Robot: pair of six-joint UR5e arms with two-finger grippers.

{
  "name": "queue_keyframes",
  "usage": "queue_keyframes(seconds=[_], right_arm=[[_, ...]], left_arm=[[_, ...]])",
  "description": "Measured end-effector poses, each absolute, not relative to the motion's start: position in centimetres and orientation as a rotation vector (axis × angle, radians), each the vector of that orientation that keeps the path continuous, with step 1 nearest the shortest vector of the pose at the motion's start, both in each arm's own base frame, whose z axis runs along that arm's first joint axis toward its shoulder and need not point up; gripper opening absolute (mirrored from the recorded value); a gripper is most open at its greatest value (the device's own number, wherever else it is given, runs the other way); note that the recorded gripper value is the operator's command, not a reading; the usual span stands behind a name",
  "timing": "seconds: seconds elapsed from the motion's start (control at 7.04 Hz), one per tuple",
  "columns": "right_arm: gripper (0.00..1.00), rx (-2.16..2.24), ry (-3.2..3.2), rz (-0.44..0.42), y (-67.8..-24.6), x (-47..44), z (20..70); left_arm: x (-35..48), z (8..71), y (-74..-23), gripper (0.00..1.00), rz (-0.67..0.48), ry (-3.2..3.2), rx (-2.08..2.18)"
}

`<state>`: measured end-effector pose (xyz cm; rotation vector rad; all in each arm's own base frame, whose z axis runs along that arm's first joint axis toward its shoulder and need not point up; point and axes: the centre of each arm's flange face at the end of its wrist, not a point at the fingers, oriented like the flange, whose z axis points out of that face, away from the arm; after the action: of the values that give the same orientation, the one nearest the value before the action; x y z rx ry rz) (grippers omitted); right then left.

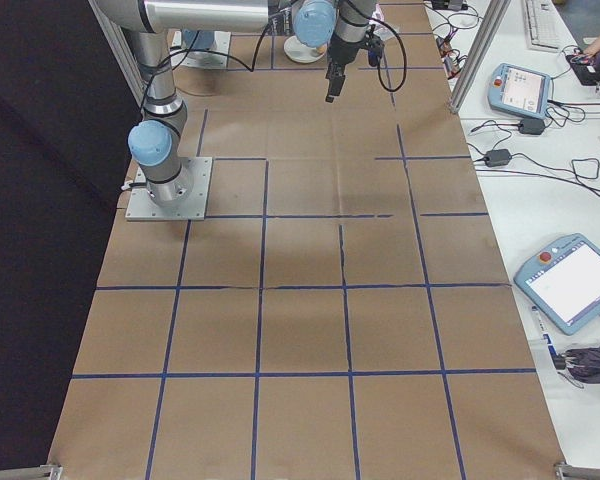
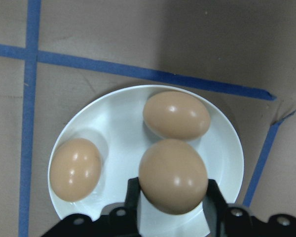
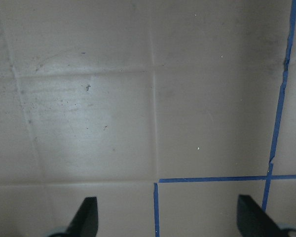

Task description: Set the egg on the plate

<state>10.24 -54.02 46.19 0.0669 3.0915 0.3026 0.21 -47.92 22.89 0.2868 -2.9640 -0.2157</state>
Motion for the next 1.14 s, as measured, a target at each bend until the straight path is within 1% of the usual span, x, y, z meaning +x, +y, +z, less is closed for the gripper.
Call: queue_keyframes(seconds=[0.28,0.43,0.71,1.14], right_arm=[[1.0,0.067,3.092,0.303,-54.0,10.2,46.2],[1.0,0.067,3.092,0.302,-54.0,10.2,46.2],[1.0,0.067,3.092,0.302,-54.0,10.2,46.2],[1.0,0.067,3.092,0.301,-54.0,10.2,46.2]], left_arm=[[0.1,23.2,-47.6,1.0,-0.216,-2.967,0.291],[0.1,24.3,-47.4,1.0,-0.189,-2.976,0.298],[-0.4,28.6,-47.3,1.0,-0.137,-3.011,0.292],[-5.3,36.8,-48.9,1.0,-0.168,-3.093,0.198]])
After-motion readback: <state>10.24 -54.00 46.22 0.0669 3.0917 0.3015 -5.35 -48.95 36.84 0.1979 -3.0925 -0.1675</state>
